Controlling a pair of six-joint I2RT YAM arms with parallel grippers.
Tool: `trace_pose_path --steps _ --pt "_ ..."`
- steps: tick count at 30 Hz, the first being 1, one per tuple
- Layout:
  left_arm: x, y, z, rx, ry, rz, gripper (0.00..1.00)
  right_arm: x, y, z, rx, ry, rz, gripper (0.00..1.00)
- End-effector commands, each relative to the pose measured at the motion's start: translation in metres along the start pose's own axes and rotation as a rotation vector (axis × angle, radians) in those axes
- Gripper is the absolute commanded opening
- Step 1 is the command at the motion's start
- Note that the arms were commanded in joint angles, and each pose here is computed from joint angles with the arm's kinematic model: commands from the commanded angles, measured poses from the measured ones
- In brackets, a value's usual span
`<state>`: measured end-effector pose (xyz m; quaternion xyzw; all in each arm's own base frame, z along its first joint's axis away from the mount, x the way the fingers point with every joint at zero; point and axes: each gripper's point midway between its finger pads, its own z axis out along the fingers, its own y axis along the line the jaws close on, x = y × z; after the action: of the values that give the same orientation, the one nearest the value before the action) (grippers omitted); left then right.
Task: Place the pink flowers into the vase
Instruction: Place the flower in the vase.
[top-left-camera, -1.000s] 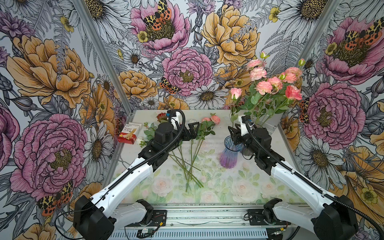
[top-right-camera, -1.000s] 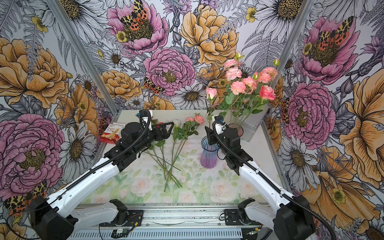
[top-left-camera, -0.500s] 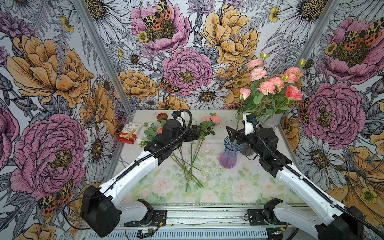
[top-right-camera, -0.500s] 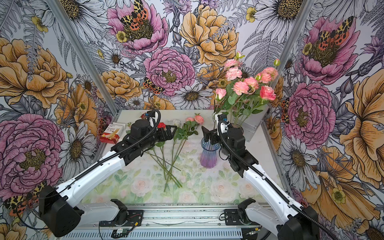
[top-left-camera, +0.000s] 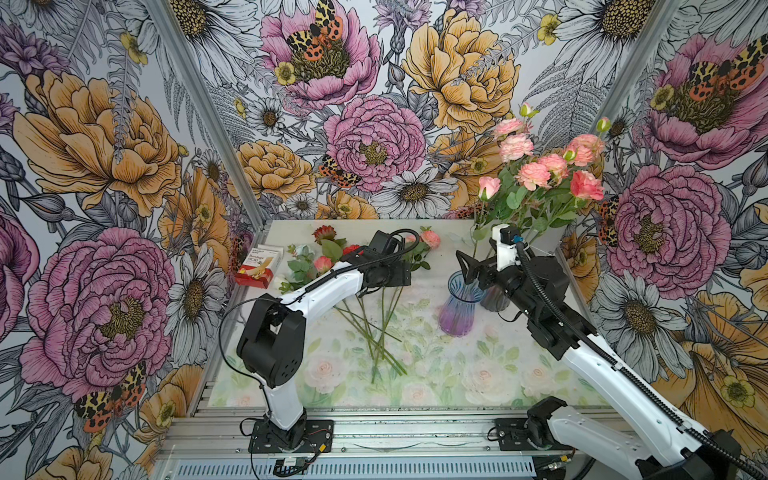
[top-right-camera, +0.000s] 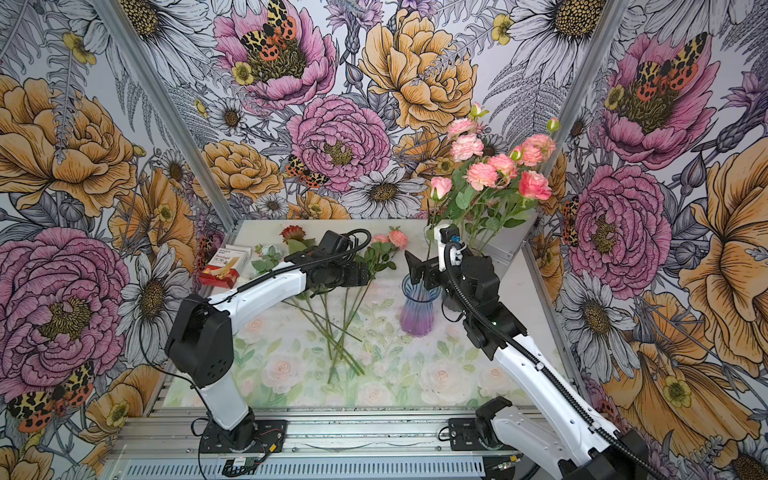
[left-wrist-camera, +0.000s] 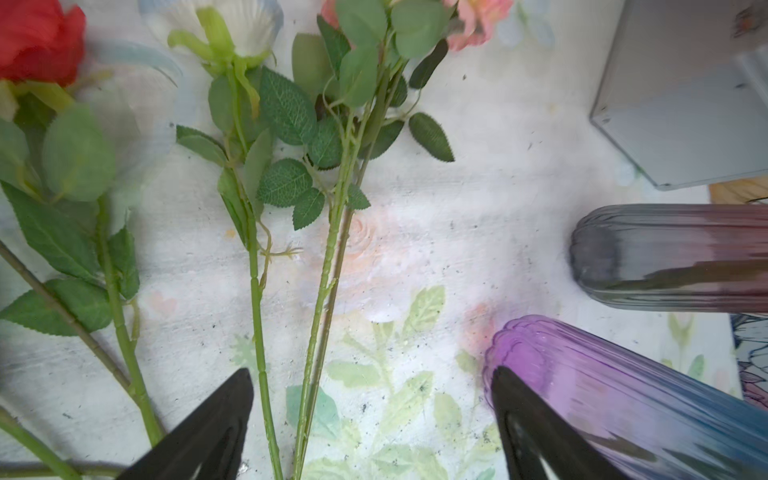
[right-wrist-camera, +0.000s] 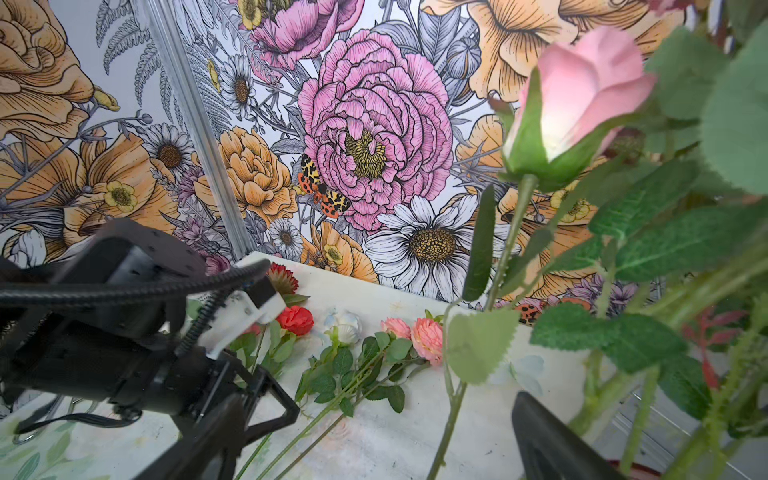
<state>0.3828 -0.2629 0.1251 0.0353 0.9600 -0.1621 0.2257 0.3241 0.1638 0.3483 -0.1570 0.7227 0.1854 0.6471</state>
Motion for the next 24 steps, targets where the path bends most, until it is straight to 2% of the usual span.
trace_pose_path --steps 1,6,11,20,24 --pt "0.014 0.011 0.015 -0.082 0.099 0.065 0.88 -0.029 0.019 -0.007 -0.091 -0.039 -0.026 0.99" --pt "0.02 0.015 0.038 -0.106 0.173 0.078 0.79 -0.038 0.051 -0.003 -0.215 -0.029 -0.037 0.99" --pt "0.022 0.026 0.049 -0.165 0.189 0.104 0.69 -0.043 0.08 0.004 -0.346 0.019 -0.027 0.99" --pt "0.026 0.033 0.069 -0.199 0.216 0.135 0.56 -0.041 0.08 0.005 -0.33 0.033 -0.016 0.99" --pt "0.023 0.033 0.076 -0.212 0.211 0.151 0.54 -0.04 0.076 0.004 -0.309 0.03 -0.018 0.99"
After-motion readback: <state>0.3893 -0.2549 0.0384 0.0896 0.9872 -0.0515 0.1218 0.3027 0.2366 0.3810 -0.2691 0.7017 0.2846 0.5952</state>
